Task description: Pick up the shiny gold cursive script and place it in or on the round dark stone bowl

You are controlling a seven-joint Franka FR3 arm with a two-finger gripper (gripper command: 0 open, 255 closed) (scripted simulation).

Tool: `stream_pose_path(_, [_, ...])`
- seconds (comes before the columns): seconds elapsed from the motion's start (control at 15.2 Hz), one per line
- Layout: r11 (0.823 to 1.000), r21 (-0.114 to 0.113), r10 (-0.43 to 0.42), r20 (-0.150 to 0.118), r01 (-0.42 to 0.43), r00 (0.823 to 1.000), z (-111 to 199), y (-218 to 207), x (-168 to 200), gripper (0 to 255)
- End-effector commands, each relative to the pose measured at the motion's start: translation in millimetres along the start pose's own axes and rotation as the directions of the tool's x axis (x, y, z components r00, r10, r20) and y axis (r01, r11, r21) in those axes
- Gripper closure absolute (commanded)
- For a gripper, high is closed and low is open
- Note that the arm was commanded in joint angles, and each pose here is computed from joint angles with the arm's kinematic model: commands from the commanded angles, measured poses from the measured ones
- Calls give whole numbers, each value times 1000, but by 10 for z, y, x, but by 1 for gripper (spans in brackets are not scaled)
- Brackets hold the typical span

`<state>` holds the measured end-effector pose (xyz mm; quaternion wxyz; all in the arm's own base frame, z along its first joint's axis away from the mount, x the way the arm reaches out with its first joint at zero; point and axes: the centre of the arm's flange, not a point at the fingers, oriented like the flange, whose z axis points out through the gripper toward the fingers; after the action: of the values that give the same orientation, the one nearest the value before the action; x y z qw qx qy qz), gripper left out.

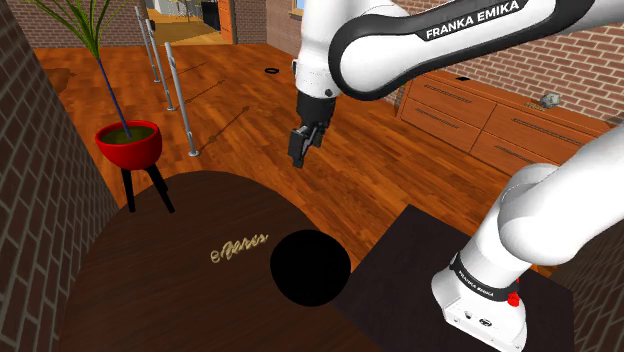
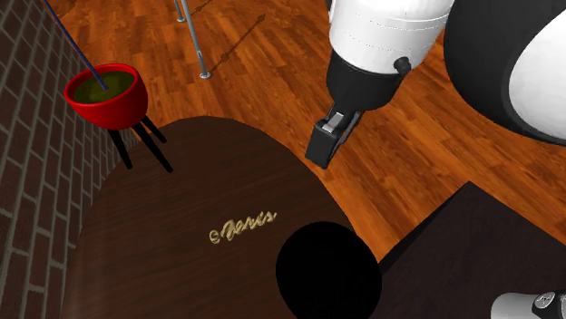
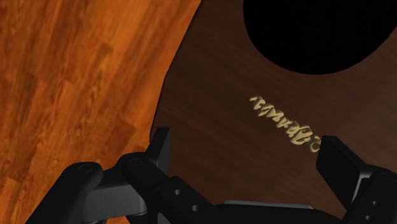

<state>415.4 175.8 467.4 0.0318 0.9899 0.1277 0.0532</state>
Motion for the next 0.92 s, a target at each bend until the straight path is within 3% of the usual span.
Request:
stream_pose_path(0.0, [1000, -13, -12, 3, 12, 1000, 199, -156, 116, 0])
stream_pose_path(0.86, [991, -99, -86, 34, 89, 996, 1555, -1125, 811, 0])
